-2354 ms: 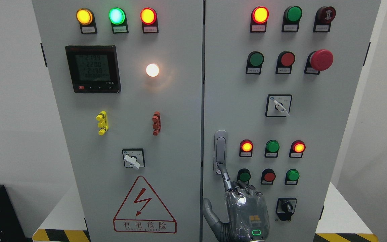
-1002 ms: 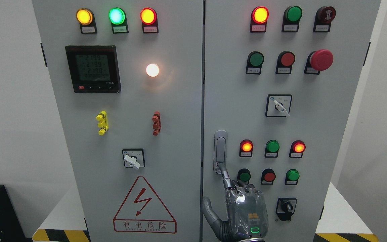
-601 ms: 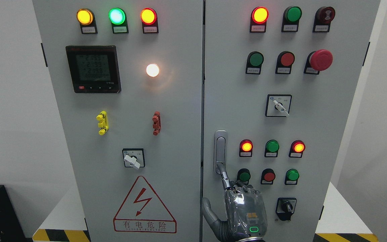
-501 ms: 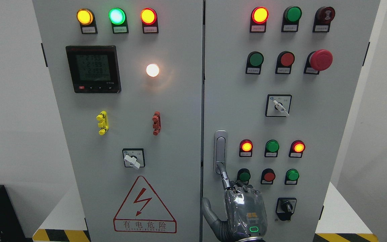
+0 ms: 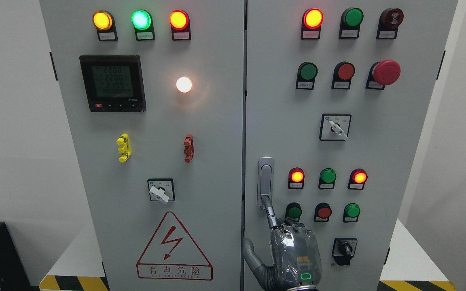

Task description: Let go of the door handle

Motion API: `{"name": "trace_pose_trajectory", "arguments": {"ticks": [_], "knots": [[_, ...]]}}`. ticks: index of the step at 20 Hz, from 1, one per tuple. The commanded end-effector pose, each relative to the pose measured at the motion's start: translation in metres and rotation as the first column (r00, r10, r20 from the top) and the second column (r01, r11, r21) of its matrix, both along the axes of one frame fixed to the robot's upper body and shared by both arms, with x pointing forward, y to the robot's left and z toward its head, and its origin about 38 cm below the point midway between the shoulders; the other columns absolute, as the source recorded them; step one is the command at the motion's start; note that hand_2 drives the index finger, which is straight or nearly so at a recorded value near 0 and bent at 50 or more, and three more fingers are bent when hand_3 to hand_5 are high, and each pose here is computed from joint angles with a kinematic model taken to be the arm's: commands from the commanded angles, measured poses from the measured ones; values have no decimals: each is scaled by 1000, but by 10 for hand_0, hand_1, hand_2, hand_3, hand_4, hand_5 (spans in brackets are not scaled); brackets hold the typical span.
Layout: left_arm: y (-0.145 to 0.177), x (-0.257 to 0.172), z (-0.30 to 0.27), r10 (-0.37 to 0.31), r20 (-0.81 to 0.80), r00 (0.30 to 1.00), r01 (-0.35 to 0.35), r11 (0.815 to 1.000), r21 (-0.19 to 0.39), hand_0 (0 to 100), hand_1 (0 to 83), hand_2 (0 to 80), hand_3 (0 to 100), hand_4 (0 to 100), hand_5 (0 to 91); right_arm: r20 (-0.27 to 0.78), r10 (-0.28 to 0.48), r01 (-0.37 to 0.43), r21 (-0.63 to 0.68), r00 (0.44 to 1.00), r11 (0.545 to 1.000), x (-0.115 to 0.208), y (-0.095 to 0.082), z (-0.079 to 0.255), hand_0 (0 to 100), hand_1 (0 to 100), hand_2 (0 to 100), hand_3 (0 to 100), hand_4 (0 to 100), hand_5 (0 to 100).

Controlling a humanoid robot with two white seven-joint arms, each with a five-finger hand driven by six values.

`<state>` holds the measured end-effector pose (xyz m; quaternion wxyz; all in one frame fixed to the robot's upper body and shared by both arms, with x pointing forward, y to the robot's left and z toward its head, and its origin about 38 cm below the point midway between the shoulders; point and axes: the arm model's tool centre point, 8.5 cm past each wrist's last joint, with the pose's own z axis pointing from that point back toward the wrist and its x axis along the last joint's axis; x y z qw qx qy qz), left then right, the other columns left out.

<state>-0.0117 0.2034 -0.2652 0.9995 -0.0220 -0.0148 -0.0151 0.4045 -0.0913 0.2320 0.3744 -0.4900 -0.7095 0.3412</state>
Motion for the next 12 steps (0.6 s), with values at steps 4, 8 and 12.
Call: {"name": "trace_pose_trajectory", "arguments": {"ticks": [4,8,12], "knots": [[0,0,0,0,-1,1000,0,1000,0,0,0,44,108,5,0,-17,-5,5,-2,1000,1000,1,-1,-5,434,236,0,735,683,658],[0,0,0,0,1,1000,0,1000,-1,0,0,44,107,5,0,-24,-6,6,-6,1000,1000,2,-1,-8,434,236,0,736,684,658],[0,0,0,0,-1,1000,0,1000,-1,0,0,44,107,5,0,-36,-6,6,-6,999,1000,1,-1,-12,433,235,0,739,686,659]]}}
